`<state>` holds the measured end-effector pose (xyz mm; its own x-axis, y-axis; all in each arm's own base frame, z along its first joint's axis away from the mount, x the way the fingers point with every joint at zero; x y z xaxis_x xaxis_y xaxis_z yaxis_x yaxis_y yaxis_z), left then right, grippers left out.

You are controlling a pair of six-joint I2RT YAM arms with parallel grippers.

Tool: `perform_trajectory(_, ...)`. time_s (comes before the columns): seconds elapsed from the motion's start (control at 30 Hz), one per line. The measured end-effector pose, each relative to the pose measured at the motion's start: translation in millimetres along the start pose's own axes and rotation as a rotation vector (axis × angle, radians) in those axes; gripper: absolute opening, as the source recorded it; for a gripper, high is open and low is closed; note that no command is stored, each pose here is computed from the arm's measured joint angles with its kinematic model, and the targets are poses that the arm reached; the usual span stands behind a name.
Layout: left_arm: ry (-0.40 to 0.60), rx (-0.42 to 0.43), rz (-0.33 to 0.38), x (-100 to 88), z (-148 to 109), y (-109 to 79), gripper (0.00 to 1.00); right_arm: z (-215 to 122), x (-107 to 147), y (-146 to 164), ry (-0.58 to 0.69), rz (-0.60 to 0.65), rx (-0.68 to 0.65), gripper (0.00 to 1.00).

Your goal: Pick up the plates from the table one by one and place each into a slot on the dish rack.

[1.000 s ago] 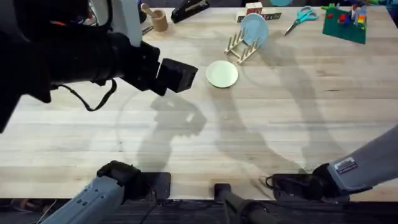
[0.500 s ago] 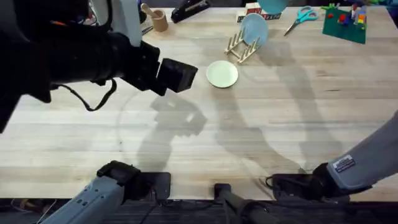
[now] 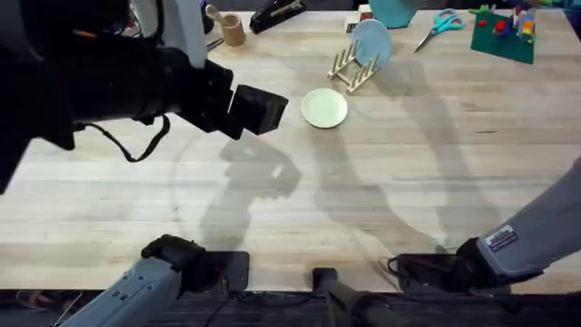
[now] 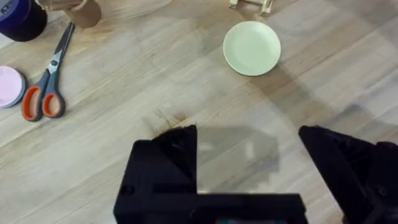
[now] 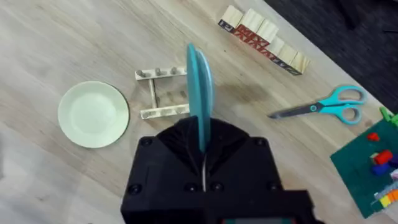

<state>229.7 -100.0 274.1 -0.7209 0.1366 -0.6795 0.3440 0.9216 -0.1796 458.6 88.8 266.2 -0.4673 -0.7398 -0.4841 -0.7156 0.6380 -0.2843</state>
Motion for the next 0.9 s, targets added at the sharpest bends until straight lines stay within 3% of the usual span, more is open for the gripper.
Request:
perform_trajectory(0.13,0.000,-0.001,0.000,0.0,0.0,0.1,0.994,21.8,6.1,2.3,0.033,-0.001,-0.034,0.028)
perform_trajectory(0.9,0.000,-0.005,0.000,-0.1,0.0,0.7,0.995,76.4,18.2,18.3,0.112,-0.015,-0.122,0.028)
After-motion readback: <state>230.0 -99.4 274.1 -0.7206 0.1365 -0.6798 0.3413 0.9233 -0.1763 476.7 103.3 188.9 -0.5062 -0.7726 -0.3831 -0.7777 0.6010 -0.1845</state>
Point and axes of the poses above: each hand's point on the last joint's axis, 136 mm out from that joint toward the fingers, its own z axis out along the fingers, its own y axis along the line the jaws close on, x = y × z, the point moved 2 cm from there along -z, back along the fingers, and after that the axes turned 14 degrees about -z, right-handed, at the moved point
